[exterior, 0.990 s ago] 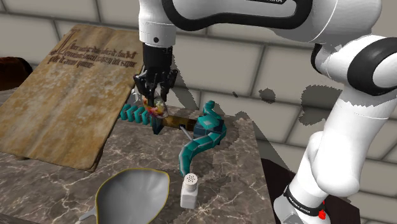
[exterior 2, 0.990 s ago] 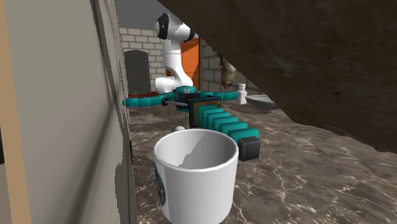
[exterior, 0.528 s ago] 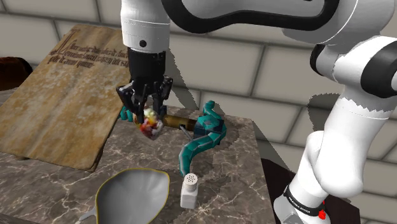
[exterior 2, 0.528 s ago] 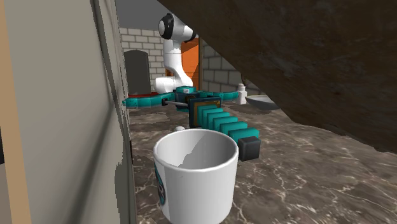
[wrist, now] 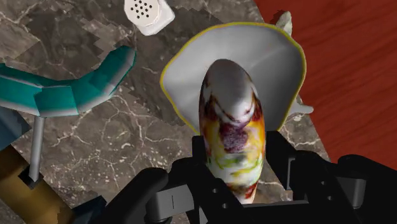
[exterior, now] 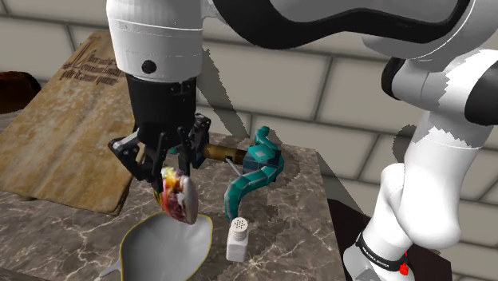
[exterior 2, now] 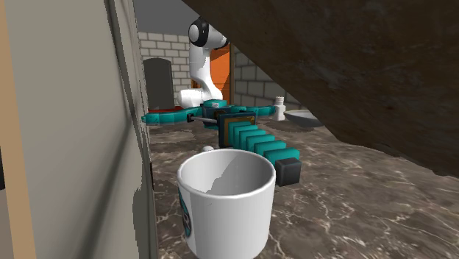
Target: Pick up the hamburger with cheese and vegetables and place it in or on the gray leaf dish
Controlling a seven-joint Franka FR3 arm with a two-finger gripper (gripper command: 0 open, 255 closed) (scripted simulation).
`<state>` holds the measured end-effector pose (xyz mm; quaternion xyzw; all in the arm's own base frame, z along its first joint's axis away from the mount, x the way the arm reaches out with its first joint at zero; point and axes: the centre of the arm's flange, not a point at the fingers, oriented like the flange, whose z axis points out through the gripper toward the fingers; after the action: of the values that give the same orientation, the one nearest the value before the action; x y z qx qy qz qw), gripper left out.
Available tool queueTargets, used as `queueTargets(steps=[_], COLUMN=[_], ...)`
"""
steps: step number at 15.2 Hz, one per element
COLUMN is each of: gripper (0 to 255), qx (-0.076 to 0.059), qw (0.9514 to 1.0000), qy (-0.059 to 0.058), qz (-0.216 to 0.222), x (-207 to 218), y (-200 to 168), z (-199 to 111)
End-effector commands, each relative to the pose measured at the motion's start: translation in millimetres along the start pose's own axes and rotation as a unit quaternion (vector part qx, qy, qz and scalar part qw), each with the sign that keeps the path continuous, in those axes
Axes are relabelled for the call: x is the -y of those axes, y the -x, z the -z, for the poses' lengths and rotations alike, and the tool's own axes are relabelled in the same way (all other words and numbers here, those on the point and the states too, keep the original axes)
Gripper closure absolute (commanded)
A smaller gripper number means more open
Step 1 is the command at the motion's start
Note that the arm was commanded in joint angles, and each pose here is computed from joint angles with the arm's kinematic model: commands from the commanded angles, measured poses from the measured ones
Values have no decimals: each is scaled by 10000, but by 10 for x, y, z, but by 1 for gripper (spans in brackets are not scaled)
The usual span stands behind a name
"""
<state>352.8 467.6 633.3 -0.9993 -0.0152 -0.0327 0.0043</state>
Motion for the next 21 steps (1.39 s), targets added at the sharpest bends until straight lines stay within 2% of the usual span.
queueTargets(steps=[1,3,19,21], gripper=[255,255,255,255], qx=[-1,-1,-1,-1], qw=[10000,10000,10000,10000], qy=[-2,-2,-2,-2], qz=[-8,-8,-8,-8], x=[209,375,369,368], y=[158,290,346,346], z=[11,26,-824,-824])
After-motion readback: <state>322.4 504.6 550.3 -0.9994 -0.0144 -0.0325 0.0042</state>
